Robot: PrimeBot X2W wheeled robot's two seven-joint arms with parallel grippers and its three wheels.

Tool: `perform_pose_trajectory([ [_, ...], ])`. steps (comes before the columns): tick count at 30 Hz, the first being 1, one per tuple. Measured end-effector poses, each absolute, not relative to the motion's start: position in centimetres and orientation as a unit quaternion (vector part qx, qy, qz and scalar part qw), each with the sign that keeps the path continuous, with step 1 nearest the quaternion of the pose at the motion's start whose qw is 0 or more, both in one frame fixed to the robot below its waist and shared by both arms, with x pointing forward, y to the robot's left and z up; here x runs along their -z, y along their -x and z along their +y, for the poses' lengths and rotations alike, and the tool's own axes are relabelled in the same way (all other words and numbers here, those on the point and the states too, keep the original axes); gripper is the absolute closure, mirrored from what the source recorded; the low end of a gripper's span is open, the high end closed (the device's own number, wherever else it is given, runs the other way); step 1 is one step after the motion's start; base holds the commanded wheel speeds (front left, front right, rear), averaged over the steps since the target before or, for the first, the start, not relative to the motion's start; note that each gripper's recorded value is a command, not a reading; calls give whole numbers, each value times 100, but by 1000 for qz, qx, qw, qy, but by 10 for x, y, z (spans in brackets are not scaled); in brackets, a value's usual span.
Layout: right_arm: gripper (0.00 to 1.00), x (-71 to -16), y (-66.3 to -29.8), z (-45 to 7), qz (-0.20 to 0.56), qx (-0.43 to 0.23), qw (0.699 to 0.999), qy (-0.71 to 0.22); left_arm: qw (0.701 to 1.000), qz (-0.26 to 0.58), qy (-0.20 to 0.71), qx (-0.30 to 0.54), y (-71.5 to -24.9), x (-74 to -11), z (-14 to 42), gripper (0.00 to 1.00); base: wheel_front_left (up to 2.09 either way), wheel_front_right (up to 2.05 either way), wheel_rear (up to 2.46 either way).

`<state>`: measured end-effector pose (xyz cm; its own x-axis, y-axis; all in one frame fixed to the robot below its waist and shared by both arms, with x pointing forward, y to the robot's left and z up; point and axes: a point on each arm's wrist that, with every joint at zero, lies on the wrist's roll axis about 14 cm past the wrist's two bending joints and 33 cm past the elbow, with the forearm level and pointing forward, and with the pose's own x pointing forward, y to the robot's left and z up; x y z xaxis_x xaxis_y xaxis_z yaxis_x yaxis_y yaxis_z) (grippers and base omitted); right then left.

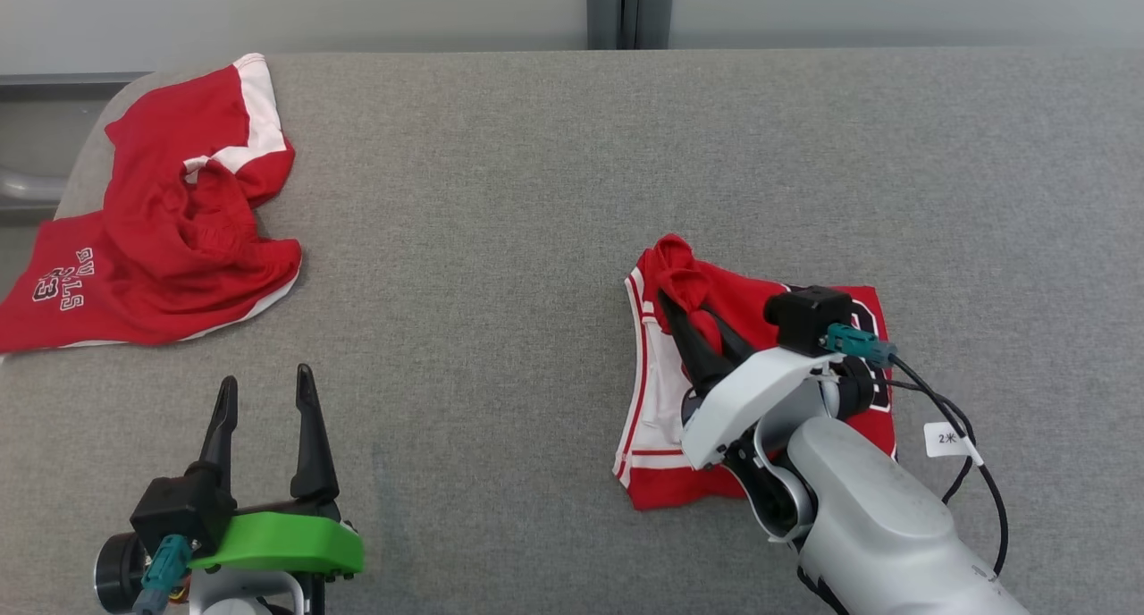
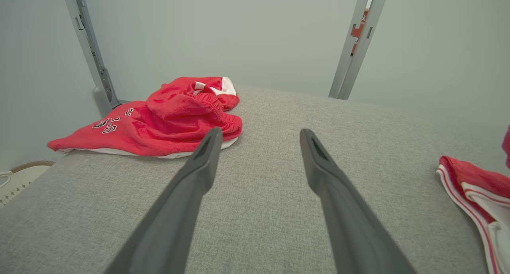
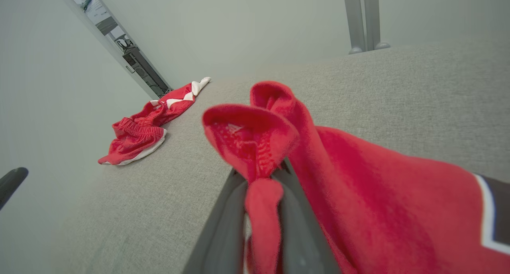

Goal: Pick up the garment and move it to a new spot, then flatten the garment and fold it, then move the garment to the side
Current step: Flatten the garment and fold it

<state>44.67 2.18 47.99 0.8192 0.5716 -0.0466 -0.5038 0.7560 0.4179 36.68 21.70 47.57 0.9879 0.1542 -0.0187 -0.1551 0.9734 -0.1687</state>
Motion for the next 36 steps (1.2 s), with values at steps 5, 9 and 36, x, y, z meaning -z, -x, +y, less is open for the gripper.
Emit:
perform_pose_trajectory([
  [5, 0, -474, -446, 18, 93, -282, 935, -195, 993, 2, 86, -80, -368, -476, 217, 0, 0, 0, 0],
  [9, 0, -490, -458, 2, 63, -262, 945, -187, 993, -2, 87, -73, -371, -478, 213, 0, 0, 0, 0],
  [36, 0, -526, -401, -185, -57, -77, 992, -77, 997, -26, 73, -24, -380, -496, 188, 0, 0, 0, 0],
])
